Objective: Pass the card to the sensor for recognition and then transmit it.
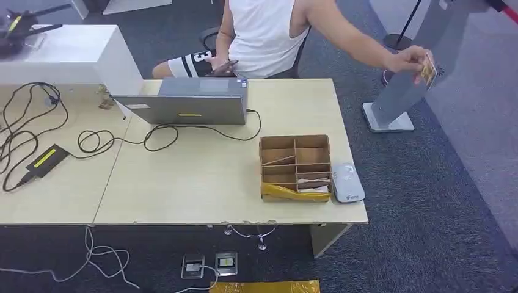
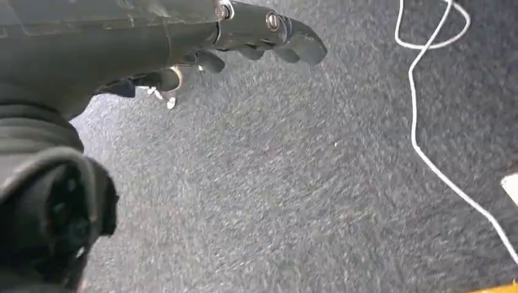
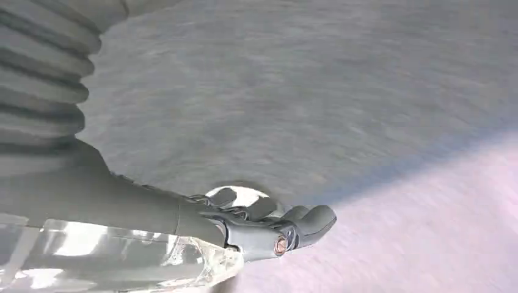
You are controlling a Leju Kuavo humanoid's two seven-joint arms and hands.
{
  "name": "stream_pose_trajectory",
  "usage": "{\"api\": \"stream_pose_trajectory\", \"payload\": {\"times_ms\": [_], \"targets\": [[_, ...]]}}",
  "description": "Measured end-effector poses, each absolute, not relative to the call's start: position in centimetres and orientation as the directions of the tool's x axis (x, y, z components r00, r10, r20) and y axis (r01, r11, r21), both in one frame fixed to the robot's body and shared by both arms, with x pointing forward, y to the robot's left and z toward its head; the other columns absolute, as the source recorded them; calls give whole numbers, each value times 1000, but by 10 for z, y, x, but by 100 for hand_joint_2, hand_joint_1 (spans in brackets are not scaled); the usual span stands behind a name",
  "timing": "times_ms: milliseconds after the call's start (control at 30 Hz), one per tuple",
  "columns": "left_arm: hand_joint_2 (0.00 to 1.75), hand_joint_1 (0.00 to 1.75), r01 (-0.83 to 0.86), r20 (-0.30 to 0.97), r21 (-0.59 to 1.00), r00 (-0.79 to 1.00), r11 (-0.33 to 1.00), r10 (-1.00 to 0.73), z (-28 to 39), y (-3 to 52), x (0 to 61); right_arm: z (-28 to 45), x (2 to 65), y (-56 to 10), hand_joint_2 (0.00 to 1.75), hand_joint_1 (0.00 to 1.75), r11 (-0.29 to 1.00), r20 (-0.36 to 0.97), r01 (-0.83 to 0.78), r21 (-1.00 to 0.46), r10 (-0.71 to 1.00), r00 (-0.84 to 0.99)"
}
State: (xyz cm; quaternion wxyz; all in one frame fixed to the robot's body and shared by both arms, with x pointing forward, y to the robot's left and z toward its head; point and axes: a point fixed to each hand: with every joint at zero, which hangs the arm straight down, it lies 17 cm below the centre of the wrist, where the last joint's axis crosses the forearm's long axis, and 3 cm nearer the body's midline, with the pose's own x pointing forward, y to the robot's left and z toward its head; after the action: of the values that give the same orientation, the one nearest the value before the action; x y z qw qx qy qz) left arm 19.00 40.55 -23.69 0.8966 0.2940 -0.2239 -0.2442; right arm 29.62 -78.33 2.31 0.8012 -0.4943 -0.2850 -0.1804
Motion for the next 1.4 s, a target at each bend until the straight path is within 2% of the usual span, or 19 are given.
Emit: {"api": "stream_pose_trajectory", "payload": {"times_ms": [133,267,400,533,667,900,1167,1400], "targets": [[0,0,308,258,638,778,706,-573,-237,407,189,130,336,-829,175,0,349,810,751,-560,37,586],[0,0,302,268,637,776,709,-571,-236,406,190,243,365,-857,175,0,292,913,866,-407,95,397],[0,0,302,275,634,772,712,-573,-237,403,189,328,397,-854,175,0,306,941,899,-314,224,253],[0,0,304,276,634,770,711,-576,-237,402,189,397,424,-839,175,0,339,916,892,-300,362,171],[0,0,308,279,640,761,704,-586,-235,402,194,463,475,-790,175,0,411,838,838,-359,538,96],[0,0,318,281,641,750,698,-599,-234,399,199,483,536,-714,175,0,464,709,716,-521,702,61],[0,0,332,296,634,731,699,-615,-231,396,215,467,623,-554,175,0,299,346,495,-815,938,3],[0,0,340,293,630,729,699,-618,-232,396,214,443,651,-471,175,0,172,154,391,-904,985,-79]]}}
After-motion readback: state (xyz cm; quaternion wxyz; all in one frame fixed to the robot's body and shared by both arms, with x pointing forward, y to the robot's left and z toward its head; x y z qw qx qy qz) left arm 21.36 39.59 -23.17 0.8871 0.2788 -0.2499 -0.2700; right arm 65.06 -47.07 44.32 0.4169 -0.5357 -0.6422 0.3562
